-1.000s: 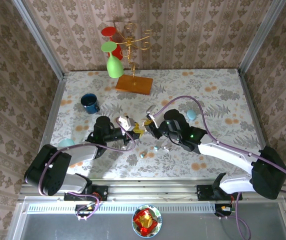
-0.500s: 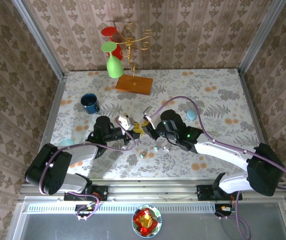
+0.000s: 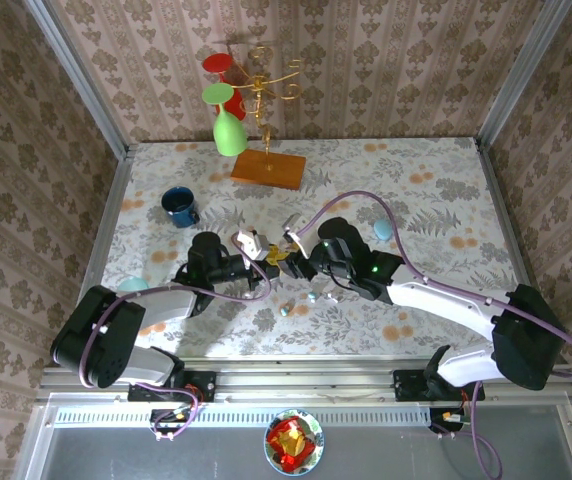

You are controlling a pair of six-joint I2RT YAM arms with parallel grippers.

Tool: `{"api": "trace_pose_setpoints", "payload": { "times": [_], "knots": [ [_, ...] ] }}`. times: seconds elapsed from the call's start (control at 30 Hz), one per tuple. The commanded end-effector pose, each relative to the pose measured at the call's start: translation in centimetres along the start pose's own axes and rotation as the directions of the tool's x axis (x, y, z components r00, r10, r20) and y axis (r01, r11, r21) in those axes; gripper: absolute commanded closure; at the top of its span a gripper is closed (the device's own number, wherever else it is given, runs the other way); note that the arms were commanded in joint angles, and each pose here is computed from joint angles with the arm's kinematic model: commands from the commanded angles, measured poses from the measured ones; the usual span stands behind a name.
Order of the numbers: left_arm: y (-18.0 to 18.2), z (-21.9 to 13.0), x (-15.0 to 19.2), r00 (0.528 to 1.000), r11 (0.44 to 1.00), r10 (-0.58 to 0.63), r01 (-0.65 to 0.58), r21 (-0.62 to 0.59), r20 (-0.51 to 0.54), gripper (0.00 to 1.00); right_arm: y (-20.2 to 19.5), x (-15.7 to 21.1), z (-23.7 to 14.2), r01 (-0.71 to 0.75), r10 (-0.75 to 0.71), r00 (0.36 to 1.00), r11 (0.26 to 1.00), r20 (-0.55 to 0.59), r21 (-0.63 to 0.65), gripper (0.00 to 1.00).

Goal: Insert the wireless bluetooth earbuds into the charging case

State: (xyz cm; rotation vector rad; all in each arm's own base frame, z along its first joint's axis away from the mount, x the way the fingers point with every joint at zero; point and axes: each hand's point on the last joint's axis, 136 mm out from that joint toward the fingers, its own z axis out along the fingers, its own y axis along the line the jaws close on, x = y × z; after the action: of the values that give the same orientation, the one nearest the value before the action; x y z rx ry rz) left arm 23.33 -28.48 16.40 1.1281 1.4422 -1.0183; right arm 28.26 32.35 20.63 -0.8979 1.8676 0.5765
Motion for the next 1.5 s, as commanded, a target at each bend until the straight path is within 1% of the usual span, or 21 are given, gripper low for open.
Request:
{"api": "trace_pose_setpoints", "payload": {
  "times": [0.0, 0.13, 0.27, 0.33, 0.4, 0.47, 0.57, 0.67, 0.73, 0.77, 0.97, 1.0, 1.07, 1.1, 1.2, 1.33, 1.47],
  "knots": [
    [0.4, 0.1, -0.9, 0.999, 0.999, 0.030, -0.030, -0.014, 0.028, 1.00, -1.3, -2.8, -2.1, -0.076, 0.072, 0.992, 0.996, 0.102, 0.035, 0.48],
    [0.7, -0.4, -0.8, 0.998, 0.997, 0.058, -0.057, -0.048, 0.031, 1.00, -3.1, -2.8, -4.1, -0.193, 0.180, 0.974, 0.978, 0.140, 0.083, 0.41],
    [0.8, -0.8, -0.5, 0.997, 0.995, 0.076, -0.074, -0.065, 0.021, 1.00, -5.1, -0.7, -5.8, -0.324, 0.307, 0.943, 0.935, 0.130, 0.146, 0.40],
    [0.8, -0.9, -0.6, 0.997, 0.994, 0.077, -0.075, -0.073, 0.022, 1.00, -6.4, 1.3, -6.6, -0.399, 0.387, 0.917, 0.894, 0.096, 0.205, 0.40],
    [0.9, -1.2, -0.7, 0.997, 0.994, 0.074, -0.071, -0.085, 0.026, 1.00, -7.2, 4.0, -7.4, -0.456, 0.465, 0.885, 0.851, 0.031, 0.260, 0.39],
    [0.9, -1.4, -0.2, 0.998, 0.992, 0.068, -0.066, -0.103, 0.017, 1.00, -7.4, 6.7, -8.3, -0.469, 0.511, 0.857, 0.826, -0.063, 0.313, 0.39],
    [0.9, -1.8, 0.3, 0.997, 0.990, 0.071, -0.069, -0.126, 0.010, 1.00, -6.4, 10.1, -9.2, -0.427, 0.519, 0.822, 0.834, -0.235, 0.349, 0.39],
    [1.2, -2.2, 0.6, 0.997, 0.983, 0.078, -0.073, -0.168, 0.024, 1.00, -5.7, 12.7, -9.7, -0.400, 0.538, 0.750, 0.832, -0.385, 0.384, 0.39],
    [1.2, -2.5, 1.0, 0.996, 0.979, 0.084, -0.076, -0.191, 0.030, 1.00, -5.3, 13.7, -9.5, -0.387, 0.543, 0.715, 0.832, -0.440, 0.397, 0.39],
    [1.6, -2.7, 1.4, 0.996, 0.972, 0.082, -0.074, -0.224, 0.024, 1.00, -5.0, 14.1, -9.2, -0.383, 0.540, 0.704, 0.836, -0.462, 0.393, 0.39],
    [1.8, -2.9, 1.9, 0.995, 0.966, 0.093, -0.084, -0.245, 0.024, 1.00, -4.2, 15.4, -6.2, -0.377, 0.528, 0.650, 0.849, -0.546, 0.371, 0.39],
    [1.9, -3.0, 2.0, 0.995, 0.964, 0.092, -0.083, -0.252, 0.024, 1.00, -4.1, 16.2, -5.5, -0.379, 0.535, 0.621, 0.844, -0.572, 0.378, 0.40],
    [1.8, -3.1, 2.2, 0.996, 0.963, 0.091, -0.083, -0.256, 0.020, 1.00, -4.0, 16.5, -4.5, -0.408, 0.560, 0.588, 0.828, -0.584, 0.384, 0.44],
    [1.8, -3.1, 2.3, 0.996, 0.963, 0.091, -0.084, -0.256, 0.016, 1.00, -3.6, 16.9, -4.0, -0.438, 0.573, 0.560, 0.818, -0.599, 0.373, 0.45],
    [1.8, -3.1, 2.4, 0.996, 0.963, 0.091, -0.085, -0.256, 0.012, 1.00, -2.8, 18.1, -2.6, -0.484, 0.581, 0.504, 0.803, -0.639, 0.348, 0.47],
    [1.8, -3.2, 2.5, 0.996, 0.963, 0.087, -0.083, -0.258, 0.006, 1.00, -2.9, 19.5, -2.0, -0.474, 0.584, 0.467, 0.799, -0.663, 0.370, 0.54],
    [1.8, -3.0, 2.7, 0.997, 0.964, 0.082, -0.079, -0.254, 0.001, 1.00, -3.3, 20.6, -1.8, -0.451, 0.585, 0.459, 0.802, -0.669, 0.392, 0.67]
  ]
}}
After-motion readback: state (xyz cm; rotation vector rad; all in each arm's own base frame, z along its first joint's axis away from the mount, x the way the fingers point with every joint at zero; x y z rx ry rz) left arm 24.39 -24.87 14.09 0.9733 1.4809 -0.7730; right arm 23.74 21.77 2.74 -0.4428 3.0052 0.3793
